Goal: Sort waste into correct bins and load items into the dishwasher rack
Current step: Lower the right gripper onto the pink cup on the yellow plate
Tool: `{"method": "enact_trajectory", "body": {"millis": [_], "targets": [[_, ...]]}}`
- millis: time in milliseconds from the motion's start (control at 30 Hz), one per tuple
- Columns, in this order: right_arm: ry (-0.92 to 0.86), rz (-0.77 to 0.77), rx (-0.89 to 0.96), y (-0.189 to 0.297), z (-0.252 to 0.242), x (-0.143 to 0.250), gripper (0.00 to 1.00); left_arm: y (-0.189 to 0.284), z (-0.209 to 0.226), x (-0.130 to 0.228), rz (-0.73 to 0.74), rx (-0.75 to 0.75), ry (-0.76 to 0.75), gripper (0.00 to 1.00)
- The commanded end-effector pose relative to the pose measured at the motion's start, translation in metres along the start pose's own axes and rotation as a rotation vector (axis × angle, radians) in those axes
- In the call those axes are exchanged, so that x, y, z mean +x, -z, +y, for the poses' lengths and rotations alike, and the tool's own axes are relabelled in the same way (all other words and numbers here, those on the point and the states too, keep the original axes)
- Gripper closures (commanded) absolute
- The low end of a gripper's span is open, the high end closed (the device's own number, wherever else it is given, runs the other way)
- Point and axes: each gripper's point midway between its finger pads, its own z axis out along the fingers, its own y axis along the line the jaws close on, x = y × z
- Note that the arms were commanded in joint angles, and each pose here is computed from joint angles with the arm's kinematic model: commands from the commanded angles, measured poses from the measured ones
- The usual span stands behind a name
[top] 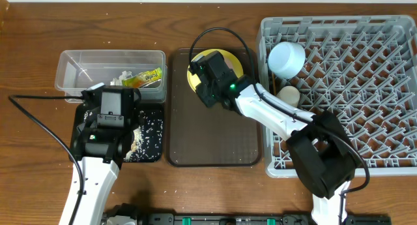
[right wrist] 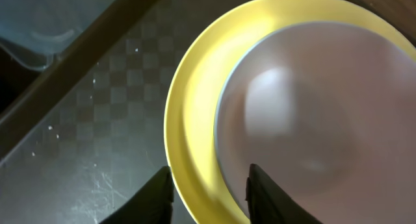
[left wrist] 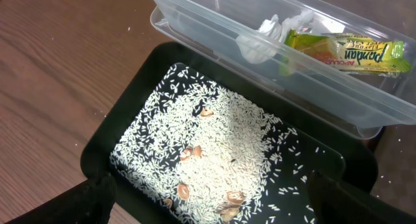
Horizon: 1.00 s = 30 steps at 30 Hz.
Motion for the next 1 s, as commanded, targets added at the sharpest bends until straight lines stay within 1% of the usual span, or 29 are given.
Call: {"method": "enact_trajectory", "body": {"millis": [0, 33, 167, 400, 467, 533, 567, 633, 733, 900, 967], "targets": [[0.012, 0.016, 0.005, -0.005, 0.002, 0.003, 0.71, 0.003, 0.003, -0.007, -0.018, -0.012, 0.007, 0.04], [0.012, 0.023, 0.005, -0.004, 0.002, 0.005, 0.73, 0.003, 0.003, -0.007, -0.018, -0.012, 0.007, 0.04], [0.013, 0.057, 0.004, -0.005, 0.002, 0.013, 0.73, 0.003, 0.003, -0.007, -0.018, -0.012, 0.007, 0.04], [0.039, 0.069, 0.003, -0.005, 0.002, 0.016, 0.75, 0.003, 0.003, -0.007, -0.018, -0.012, 0.007, 0.04], [0.038, 0.072, 0.003, -0.005, 0.002, 0.017, 0.74, 0.003, 0.003, -0.007, -0.018, -0.012, 0.007, 0.04], [0.036, 0.072, 0.005, -0.005, 0.001, 0.017, 0.71, 0.003, 0.003, -0.007, -0.018, -0.012, 0.007, 0.04], [0.036, 0.072, 0.005, -0.005, 0.000, 0.017, 0.68, 0.003, 0.003, -0.007, -0.018, -0.012, 0.007, 0.04], [0.036, 0.068, 0.024, -0.005, -0.003, 0.016, 0.67, 0.003, 0.003, -0.007, -0.018, -0.012, 0.007, 0.04], [0.036, 0.061, 0.058, -0.005, -0.009, 0.014, 0.68, 0.003, 0.003, -0.007, -0.018, -0.012, 0.007, 0.04], [0.036, 0.062, 0.059, -0.005, -0.009, 0.014, 0.68, 0.003, 0.003, -0.007, -0.018, -0.012, 0.007, 0.04], [0.036, 0.061, 0.059, -0.005, -0.010, 0.014, 0.71, 0.003, 0.003, -0.007, -0.018, -0.012, 0.007, 0.04]]}}
